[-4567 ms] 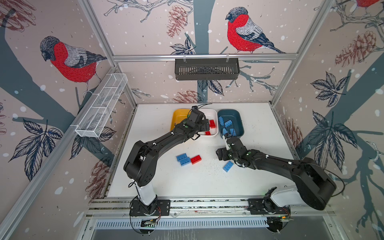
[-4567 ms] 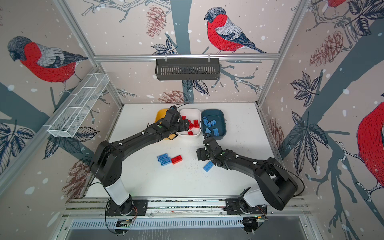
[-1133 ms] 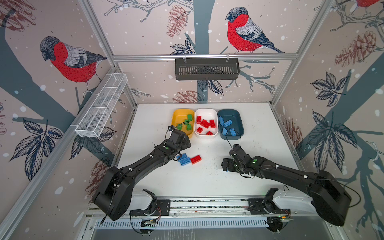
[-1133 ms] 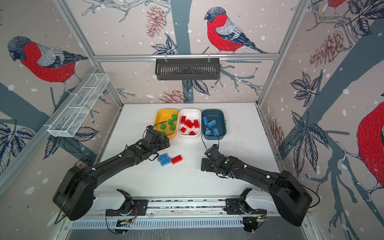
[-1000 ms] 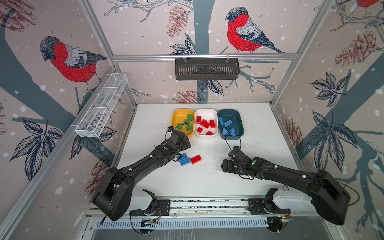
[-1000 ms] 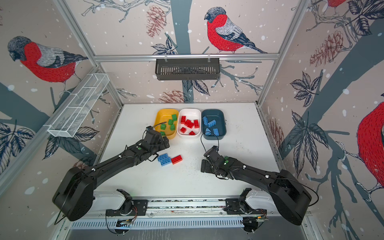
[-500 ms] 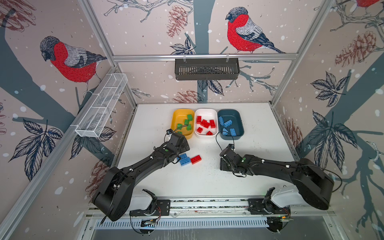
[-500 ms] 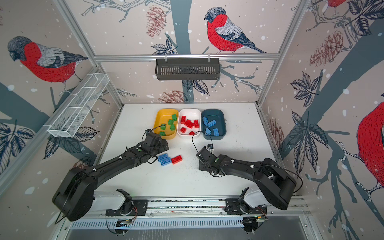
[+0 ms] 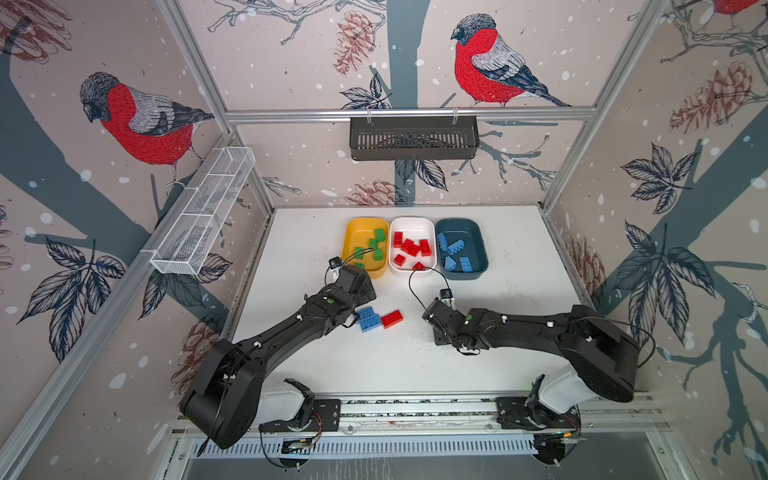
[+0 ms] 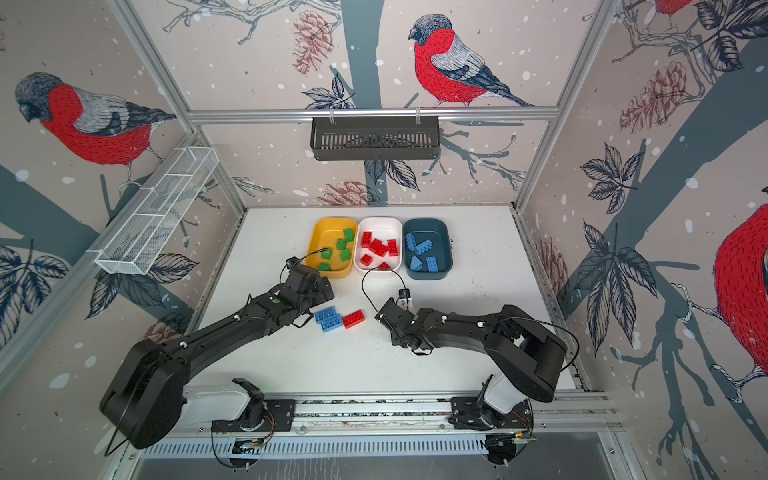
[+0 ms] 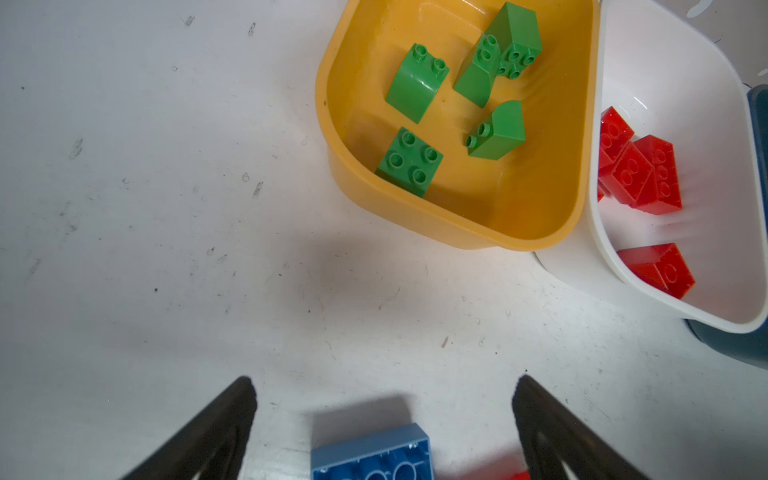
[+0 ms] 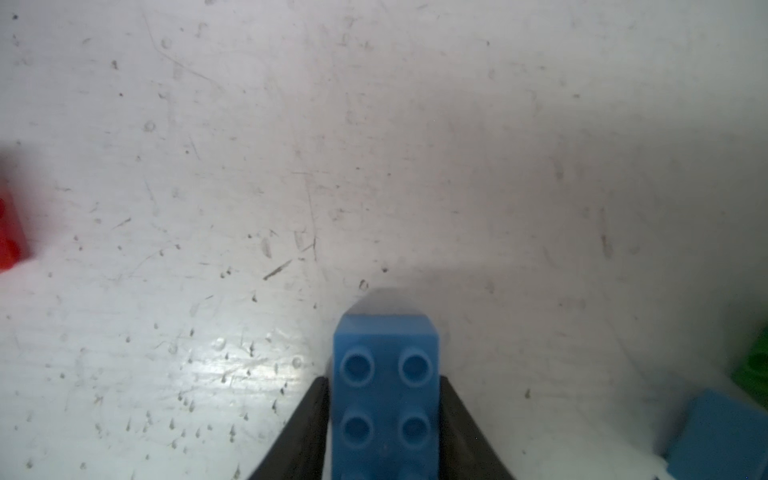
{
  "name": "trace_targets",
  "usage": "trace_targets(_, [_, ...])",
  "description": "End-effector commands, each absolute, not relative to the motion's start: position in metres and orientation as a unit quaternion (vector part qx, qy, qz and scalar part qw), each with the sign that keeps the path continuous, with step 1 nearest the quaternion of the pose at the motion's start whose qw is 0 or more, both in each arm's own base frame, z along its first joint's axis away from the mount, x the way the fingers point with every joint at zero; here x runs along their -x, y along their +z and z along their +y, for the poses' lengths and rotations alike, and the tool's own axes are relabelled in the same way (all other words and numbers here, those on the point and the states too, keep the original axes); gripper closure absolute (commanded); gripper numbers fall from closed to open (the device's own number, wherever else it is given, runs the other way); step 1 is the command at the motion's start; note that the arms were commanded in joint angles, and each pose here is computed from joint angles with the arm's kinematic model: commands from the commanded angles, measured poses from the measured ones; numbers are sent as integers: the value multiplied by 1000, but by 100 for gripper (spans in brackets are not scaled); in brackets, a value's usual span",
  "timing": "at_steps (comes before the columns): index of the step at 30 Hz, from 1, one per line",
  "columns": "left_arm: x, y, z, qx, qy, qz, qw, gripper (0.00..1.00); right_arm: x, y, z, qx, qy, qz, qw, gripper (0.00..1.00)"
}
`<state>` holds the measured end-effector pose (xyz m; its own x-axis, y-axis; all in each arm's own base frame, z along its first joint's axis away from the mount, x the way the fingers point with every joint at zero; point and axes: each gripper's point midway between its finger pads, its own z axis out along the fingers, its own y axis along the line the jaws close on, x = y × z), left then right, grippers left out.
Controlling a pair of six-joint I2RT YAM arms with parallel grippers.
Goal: Sort the legos into containers by color
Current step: 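Grasp a light blue brick on the table with the right gripper, then carry the blue brick over the teal bin and release it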
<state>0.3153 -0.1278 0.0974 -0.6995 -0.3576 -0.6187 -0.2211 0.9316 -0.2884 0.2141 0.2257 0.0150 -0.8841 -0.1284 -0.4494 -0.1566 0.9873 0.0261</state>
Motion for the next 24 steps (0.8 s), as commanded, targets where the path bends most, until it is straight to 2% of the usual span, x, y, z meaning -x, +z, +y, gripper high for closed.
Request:
trace_targets(1, [-314, 100, -121, 152, -80, 915, 364, 3, -212, 12, 217, 98, 7, 969, 227, 61])
trace_targets(10, [-301, 94, -122, 117, -77, 927, 347, 3, -242, 64, 248, 127, 65, 936, 321, 74])
trace_targets(17, [-281, 78, -135, 107, -79, 942, 309, 3, -277, 122, 267, 102, 128, 897, 411, 75])
trace_targets(24, [-257, 57, -155, 115, -140, 947, 265, 3, -332, 162, 239, 51, 123, 867, 480, 75])
